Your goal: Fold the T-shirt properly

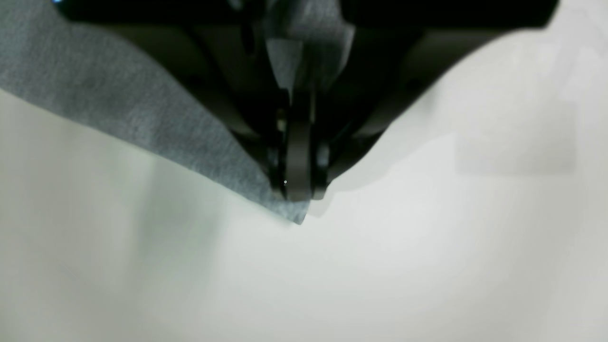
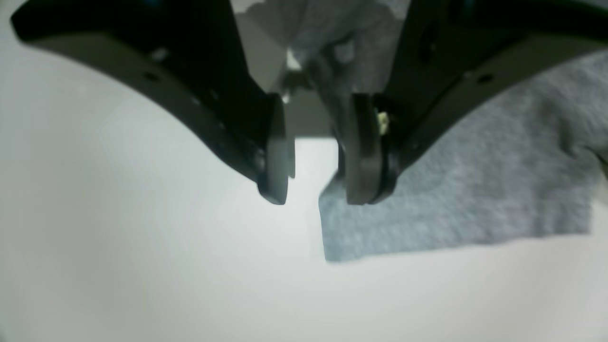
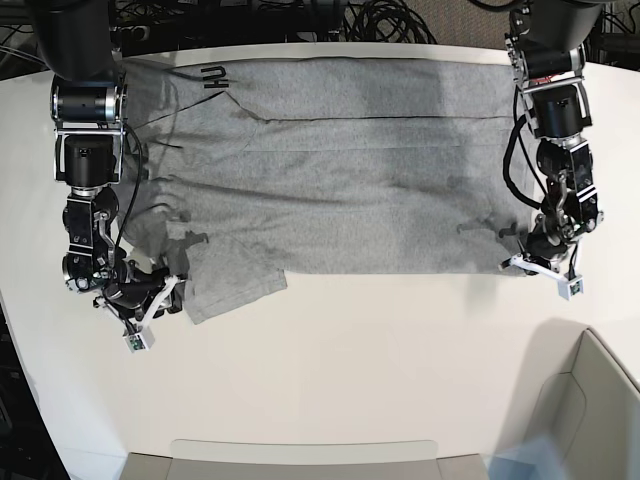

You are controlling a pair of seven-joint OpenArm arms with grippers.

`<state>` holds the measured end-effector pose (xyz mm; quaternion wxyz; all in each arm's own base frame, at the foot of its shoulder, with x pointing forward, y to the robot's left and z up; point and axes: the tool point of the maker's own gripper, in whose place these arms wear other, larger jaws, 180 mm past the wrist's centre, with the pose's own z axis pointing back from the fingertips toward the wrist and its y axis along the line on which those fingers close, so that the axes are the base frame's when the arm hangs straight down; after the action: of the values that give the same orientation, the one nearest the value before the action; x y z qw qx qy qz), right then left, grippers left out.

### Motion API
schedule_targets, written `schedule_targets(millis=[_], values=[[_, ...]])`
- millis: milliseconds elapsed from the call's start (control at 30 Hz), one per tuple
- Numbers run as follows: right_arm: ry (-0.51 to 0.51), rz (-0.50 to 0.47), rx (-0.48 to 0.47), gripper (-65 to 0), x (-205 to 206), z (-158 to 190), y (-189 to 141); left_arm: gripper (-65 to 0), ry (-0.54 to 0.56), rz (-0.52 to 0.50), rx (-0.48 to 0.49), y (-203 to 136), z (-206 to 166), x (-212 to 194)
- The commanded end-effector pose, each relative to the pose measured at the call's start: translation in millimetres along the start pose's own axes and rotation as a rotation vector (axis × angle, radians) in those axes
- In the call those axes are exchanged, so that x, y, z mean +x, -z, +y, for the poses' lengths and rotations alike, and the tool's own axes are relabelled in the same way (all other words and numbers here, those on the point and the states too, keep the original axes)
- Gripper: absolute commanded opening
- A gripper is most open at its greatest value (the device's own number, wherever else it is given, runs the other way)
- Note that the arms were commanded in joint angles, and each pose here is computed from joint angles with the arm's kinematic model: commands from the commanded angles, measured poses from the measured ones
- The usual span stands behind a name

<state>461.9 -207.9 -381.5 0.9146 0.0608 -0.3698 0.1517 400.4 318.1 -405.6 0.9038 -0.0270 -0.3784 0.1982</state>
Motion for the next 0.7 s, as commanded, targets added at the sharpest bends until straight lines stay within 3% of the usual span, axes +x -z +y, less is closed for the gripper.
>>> schedule_targets(millis=[0, 667], values=[[-0.007, -0.064, -0.016, -44.4, 25.6, -10.2, -7.2, -65.0, 0.003, -0.073, -0.004, -5.4, -0.5, 28.3], [-0.006, -0.014, -0.002, -44.4, -4.6, -1.2, -2.9, -65.0, 0.003, -0.073, -0.005, -5.2, -1.2, 27.9]])
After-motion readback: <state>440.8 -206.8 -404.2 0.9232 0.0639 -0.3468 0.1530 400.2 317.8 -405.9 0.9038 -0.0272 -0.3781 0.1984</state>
